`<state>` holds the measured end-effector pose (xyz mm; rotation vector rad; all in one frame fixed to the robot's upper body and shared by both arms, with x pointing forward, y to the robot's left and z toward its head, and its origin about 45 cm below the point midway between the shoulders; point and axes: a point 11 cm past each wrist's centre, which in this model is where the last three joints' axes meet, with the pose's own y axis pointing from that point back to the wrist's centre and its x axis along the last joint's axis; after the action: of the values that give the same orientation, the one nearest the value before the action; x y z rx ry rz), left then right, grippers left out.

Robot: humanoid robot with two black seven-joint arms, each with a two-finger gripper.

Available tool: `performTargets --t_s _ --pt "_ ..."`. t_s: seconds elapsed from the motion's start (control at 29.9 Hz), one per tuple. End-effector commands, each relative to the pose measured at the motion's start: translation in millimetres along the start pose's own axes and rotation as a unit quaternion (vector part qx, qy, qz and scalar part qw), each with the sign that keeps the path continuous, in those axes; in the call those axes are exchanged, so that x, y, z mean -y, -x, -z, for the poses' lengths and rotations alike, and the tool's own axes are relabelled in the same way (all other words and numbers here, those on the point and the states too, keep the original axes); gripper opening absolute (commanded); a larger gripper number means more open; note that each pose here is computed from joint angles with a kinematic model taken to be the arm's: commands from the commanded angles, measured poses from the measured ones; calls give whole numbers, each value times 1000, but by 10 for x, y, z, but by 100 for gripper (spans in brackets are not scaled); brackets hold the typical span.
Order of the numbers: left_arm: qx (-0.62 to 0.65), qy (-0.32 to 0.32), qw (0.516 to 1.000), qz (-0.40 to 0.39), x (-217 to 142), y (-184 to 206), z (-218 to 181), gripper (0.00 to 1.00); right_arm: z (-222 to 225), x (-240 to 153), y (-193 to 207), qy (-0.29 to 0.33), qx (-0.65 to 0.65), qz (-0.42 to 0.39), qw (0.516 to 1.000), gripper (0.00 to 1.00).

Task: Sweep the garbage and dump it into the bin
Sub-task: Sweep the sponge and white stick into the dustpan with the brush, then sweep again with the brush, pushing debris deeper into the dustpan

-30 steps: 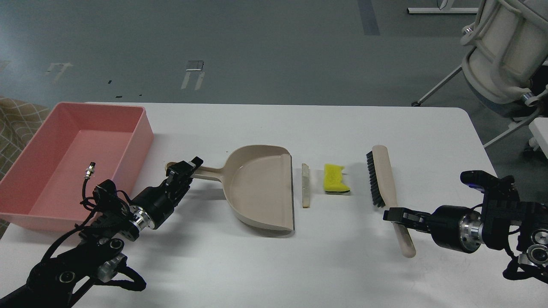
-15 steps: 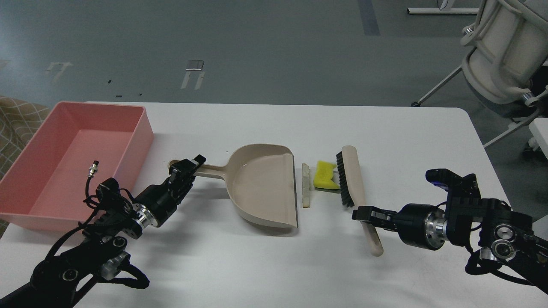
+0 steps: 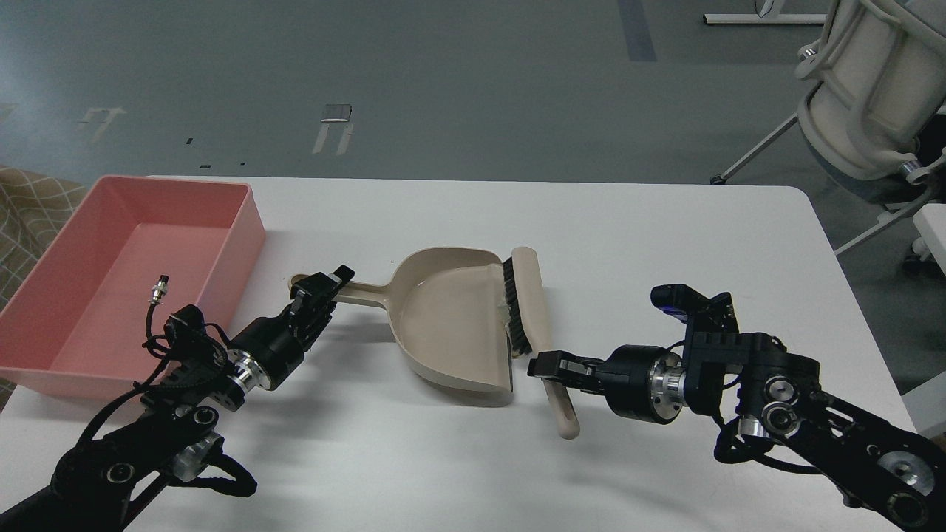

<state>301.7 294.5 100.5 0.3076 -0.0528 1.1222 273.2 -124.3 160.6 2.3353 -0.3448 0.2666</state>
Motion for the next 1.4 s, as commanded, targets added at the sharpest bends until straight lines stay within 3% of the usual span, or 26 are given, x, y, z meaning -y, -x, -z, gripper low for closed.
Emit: performTargets --t_s 0.0,0.2,0.43,0.54,0.74,1.37 --pt "0 0 1000 0 3 -1 -3 0 141 119 56 -19 4 9 1000 0" --pt "2 0 1000 0 2 -15 -8 0 443 196 18 -60 4 4 998 0" --pt "2 2 1000 0 9 -11 -14 0 726 -83 -371 -114 23 -45 992 0" --pt "1 1 1000 0 6 -6 -13 0 337 -281 -507 -61 26 -67 996 0" --pt "0 2 1000 1 18 9 -18 0 -248 -474 -390 10 52 -67 996 0" --pt "13 7 1000 7 50 49 -75 0 -557 -495 -155 40 83 -49 995 0"
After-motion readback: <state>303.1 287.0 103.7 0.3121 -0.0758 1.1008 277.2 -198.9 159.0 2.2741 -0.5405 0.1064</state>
